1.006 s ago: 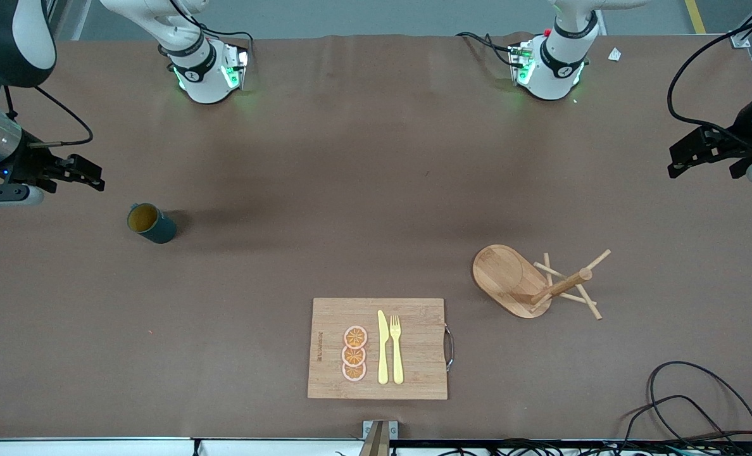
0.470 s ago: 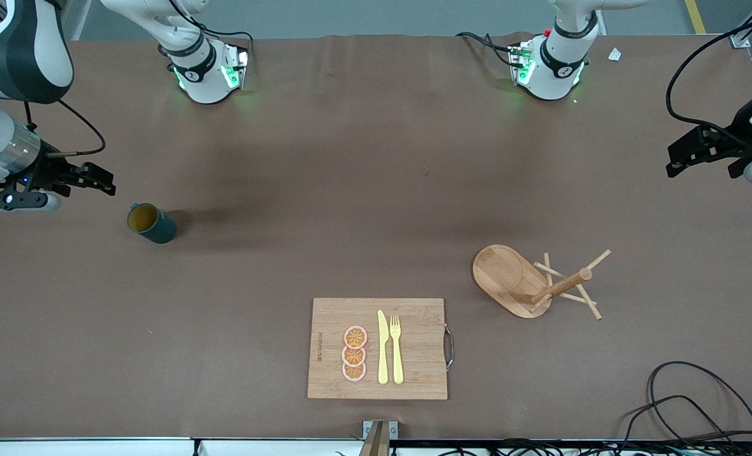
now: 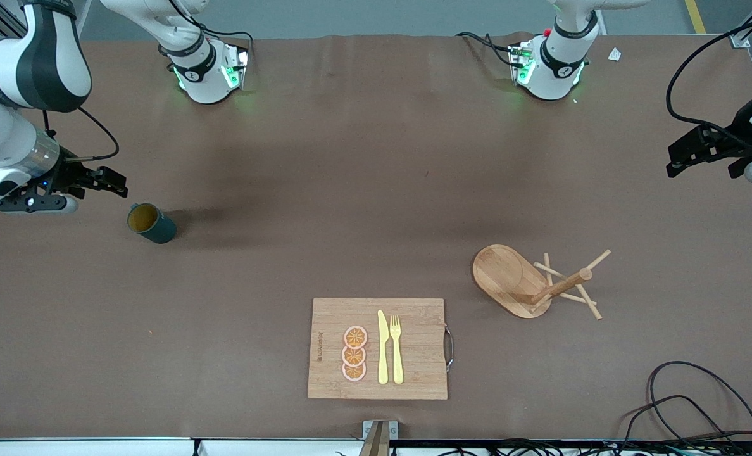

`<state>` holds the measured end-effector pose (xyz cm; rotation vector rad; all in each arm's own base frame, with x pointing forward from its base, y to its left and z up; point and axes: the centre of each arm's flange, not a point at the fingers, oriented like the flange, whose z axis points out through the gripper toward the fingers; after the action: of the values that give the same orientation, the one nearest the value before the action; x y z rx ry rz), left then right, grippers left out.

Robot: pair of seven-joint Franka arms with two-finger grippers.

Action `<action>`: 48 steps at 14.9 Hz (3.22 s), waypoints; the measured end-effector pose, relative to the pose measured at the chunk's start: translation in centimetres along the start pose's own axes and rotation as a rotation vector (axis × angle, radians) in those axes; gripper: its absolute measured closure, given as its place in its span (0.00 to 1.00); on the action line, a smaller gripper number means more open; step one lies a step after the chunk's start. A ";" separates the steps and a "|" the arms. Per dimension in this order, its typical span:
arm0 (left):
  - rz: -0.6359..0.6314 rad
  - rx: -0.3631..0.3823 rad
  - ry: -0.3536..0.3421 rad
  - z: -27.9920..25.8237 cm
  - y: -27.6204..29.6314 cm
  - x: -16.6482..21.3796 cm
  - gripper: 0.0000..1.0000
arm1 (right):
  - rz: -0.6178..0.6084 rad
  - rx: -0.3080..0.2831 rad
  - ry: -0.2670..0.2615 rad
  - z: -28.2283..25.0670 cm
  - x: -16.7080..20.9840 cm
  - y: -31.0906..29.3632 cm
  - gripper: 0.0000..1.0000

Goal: Pass cup and hang on rack
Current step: 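Move the right gripper down over the teal mug rim, then close the right gripper on the teal mug rim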

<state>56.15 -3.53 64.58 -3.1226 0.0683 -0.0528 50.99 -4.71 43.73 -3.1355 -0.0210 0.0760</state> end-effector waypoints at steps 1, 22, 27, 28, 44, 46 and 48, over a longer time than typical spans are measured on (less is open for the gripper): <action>0.000 0.000 0.000 0.0 0.0 0.0 0.00 | 0.000 0.000 0.006 0.6 -0.1 0.0 0.00; -0.001 0.000 -0.006 0.3 0.0 0.2 0.00 | 0.023 -0.008 0.062 10.2 -1.5 0.9 0.00; -0.002 0.000 -0.006 0.4 -0.1 0.2 0.00 | 0.030 -0.010 0.098 13.5 -1.2 0.9 0.00; -0.002 0.000 -0.007 0.4 -0.1 0.2 0.00 | 0.035 -0.007 0.099 14.0 -1.2 0.9 0.00; -0.006 0.000 -0.011 0.6 -0.3 0.4 0.00 | 0.101 0.008 0.102 18.9 -1.6 -1.3 0.02; -0.006 0.000 -0.011 0.7 -0.3 0.4 0.00 | 0.104 0.007 0.099 19.5 -1.6 -1.2 0.04; -0.006 0.000 -0.012 0.7 -0.3 0.4 0.00 | 0.105 0.007 0.097 19.6 -1.6 -1.2 0.09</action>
<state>56.57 -3.22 63.93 -3.1229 0.0592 -0.0349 48.40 -3.49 24.24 -3.1268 0.1439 -0.0747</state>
